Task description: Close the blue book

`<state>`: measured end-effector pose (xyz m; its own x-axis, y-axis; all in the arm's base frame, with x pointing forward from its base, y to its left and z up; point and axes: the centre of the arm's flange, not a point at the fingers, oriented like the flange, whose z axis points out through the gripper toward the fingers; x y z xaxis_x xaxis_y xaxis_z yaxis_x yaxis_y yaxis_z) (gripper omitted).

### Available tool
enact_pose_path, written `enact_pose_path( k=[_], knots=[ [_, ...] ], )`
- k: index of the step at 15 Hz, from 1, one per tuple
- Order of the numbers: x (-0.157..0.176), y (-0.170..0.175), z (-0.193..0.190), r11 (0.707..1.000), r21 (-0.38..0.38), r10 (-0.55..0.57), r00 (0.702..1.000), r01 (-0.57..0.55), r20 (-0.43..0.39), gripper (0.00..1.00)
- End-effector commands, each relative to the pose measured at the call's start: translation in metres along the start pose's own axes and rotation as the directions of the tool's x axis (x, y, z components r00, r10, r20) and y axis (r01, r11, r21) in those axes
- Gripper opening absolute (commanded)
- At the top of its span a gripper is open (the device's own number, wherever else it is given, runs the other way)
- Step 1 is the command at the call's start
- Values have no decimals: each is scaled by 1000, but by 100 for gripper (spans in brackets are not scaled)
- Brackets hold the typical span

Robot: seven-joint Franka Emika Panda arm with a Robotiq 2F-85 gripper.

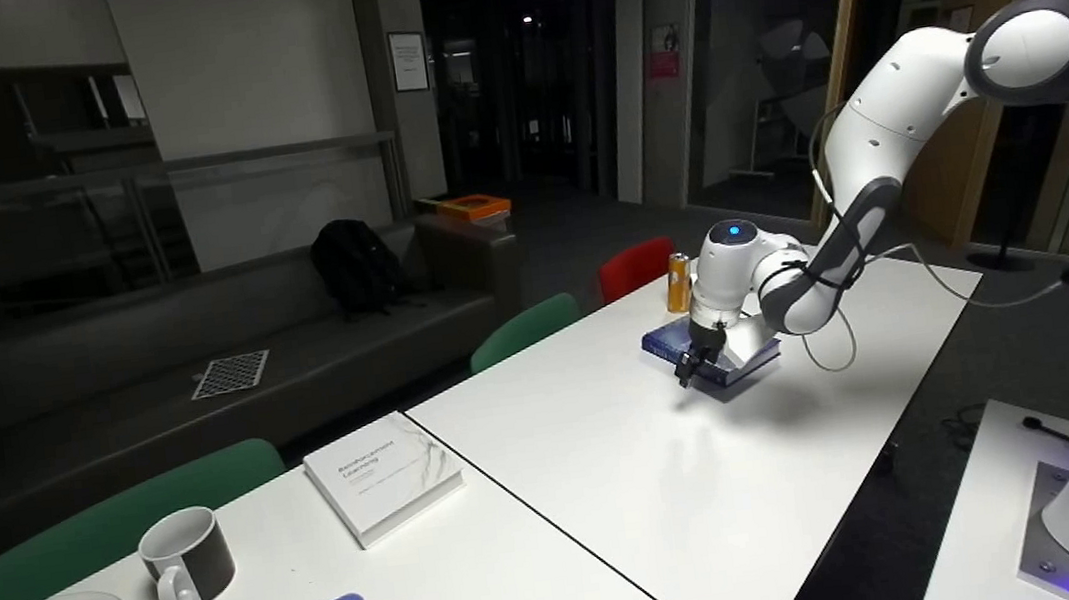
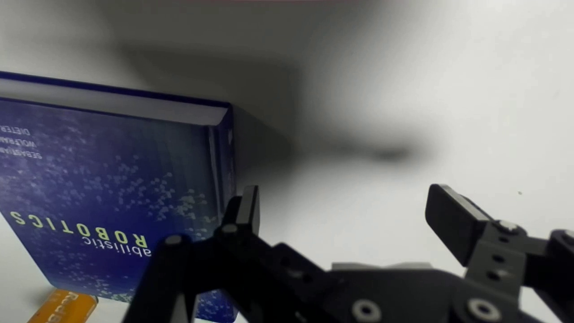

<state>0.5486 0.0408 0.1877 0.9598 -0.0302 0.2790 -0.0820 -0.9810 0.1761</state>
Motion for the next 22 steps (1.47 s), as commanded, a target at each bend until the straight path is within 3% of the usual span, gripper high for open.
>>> enact_pose_path(
  k=[1, 22],
  knots=[
    [-2, -2, -2, 1000, -7, -4, 1000, 4, -6, 100],
    [16, 10, 43, 995, 31, 95, 993, -97, 65, 100]
  ],
)
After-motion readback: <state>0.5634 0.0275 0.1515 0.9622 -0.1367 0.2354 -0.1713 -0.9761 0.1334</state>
